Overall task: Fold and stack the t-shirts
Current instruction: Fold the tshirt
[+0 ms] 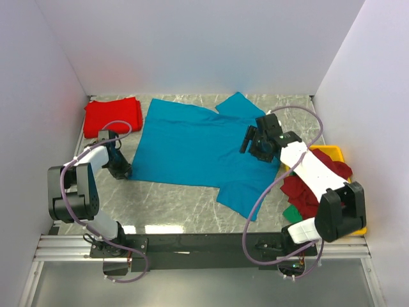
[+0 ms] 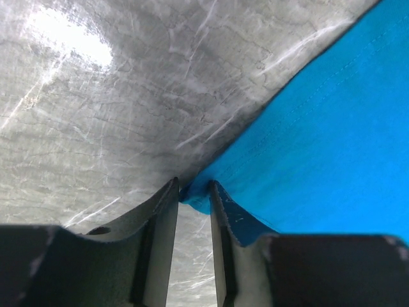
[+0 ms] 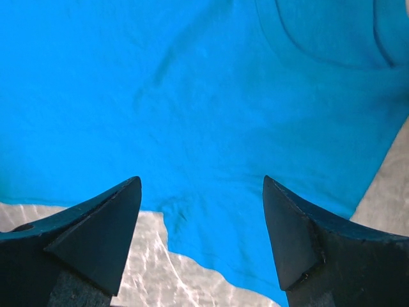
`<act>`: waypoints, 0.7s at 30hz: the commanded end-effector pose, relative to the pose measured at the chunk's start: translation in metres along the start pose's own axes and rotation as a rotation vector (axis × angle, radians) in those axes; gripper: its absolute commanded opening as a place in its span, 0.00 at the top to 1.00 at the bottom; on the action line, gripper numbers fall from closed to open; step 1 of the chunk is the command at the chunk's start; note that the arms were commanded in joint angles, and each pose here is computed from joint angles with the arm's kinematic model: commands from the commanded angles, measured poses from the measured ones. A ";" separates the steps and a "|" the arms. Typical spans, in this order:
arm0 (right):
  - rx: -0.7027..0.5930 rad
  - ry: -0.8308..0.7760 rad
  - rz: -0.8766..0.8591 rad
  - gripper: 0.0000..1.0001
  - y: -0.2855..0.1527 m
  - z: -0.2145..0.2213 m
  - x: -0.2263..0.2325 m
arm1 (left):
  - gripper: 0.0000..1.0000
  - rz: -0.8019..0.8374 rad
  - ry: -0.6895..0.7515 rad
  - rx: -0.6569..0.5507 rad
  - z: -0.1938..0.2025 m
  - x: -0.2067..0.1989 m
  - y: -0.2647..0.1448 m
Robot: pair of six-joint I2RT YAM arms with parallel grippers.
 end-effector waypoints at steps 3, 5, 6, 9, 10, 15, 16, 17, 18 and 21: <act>0.003 -0.013 0.035 0.18 -0.010 0.024 -0.016 | 0.77 0.020 0.020 0.002 0.007 0.000 0.001; 0.025 -0.042 0.039 0.18 -0.014 0.042 -0.018 | 0.82 0.029 0.017 0.004 0.008 -0.001 0.003; 0.049 -0.038 0.062 0.18 -0.011 0.054 -0.028 | 0.90 0.037 0.019 0.011 0.009 -0.003 0.005; 0.104 -0.032 0.074 0.18 -0.013 0.087 -0.043 | 0.99 0.047 0.013 0.009 0.009 -0.004 0.007; 0.126 -0.027 0.081 0.18 -0.014 0.103 -0.052 | 0.99 0.054 0.011 0.010 0.011 -0.005 0.007; 0.179 -0.008 0.096 0.22 -0.023 0.138 -0.075 | 0.99 0.072 0.015 0.008 0.013 -0.006 0.006; 0.185 0.000 0.088 0.25 -0.027 0.142 -0.078 | 0.99 0.076 0.015 0.007 0.013 -0.006 0.006; 0.203 0.007 0.099 0.26 -0.027 0.152 -0.084 | 0.99 0.081 0.015 0.007 0.014 -0.007 0.006; 0.212 0.013 0.107 0.27 -0.028 0.156 -0.088 | 0.99 0.083 0.014 0.005 0.015 -0.007 0.006; 0.223 0.036 0.137 0.29 -0.032 0.169 -0.102 | 0.99 0.091 0.013 0.006 0.017 -0.007 0.005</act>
Point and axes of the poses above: each gripper's point midway between its finger pads, its own y axis out along the fingers, its own x axis along the line the jaws close on, z = x × y, the point moved 2 cm from there along -y, back along the fingers, and after that the axes turned 14 degrees about y, right-handed, at the moved point
